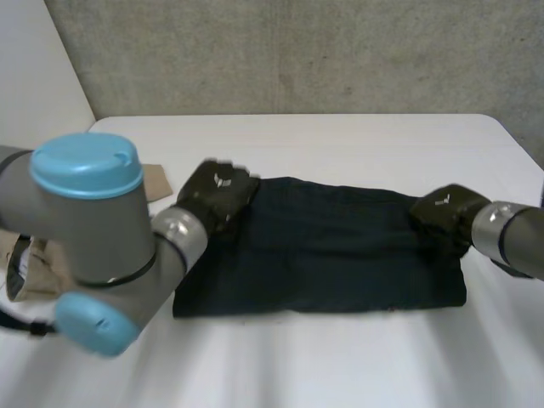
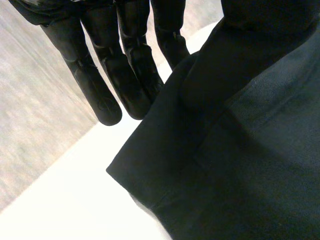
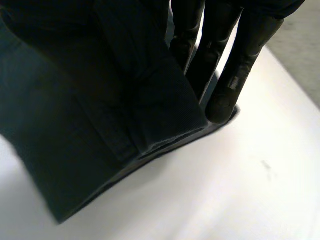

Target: Fold the laundry.

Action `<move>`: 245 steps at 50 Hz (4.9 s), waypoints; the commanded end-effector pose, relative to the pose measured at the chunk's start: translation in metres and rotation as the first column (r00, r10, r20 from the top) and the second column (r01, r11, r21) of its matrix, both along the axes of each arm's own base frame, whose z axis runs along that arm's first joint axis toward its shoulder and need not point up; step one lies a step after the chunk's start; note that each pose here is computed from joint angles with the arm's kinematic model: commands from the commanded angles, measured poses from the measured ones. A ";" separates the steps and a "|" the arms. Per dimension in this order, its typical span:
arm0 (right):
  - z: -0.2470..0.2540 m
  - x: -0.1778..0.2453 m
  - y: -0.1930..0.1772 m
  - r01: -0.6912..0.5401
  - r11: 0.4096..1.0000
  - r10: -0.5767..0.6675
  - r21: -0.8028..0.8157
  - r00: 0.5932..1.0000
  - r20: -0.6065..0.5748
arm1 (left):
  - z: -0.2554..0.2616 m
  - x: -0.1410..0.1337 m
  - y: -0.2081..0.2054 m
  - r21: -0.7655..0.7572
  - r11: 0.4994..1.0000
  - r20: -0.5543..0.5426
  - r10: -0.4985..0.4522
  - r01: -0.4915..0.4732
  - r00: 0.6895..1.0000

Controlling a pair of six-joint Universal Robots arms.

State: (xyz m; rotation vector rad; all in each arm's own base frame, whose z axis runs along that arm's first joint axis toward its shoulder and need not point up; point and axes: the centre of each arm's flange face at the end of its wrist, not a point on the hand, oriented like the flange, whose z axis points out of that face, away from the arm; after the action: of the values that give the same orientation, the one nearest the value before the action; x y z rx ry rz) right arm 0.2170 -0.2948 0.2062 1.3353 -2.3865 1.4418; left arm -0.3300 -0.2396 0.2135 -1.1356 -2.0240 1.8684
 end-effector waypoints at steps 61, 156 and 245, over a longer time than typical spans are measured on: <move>-0.025 -0.009 -0.009 0.198 0.973 -0.169 -0.116 0.960 0.222 | -0.003 0.027 -0.019 -0.063 0.989 -0.250 0.113 -0.132 0.962; 0.006 0.042 -0.040 0.036 0.999 -0.022 -0.017 0.864 0.503 | -0.030 -0.086 -0.017 0.031 0.996 -0.272 -0.076 0.088 0.959; -0.086 0.006 -0.009 0.252 0.927 -0.367 0.278 0.764 0.531 | 0.017 0.058 0.044 0.221 0.975 -0.394 0.105 -0.017 0.913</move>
State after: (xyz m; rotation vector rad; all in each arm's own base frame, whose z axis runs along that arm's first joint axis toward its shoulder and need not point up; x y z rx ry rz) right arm 0.2115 -0.3026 0.1220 0.4296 -3.0121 1.6743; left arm -0.2698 -0.1973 0.2230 -0.5682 -2.0147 1.6621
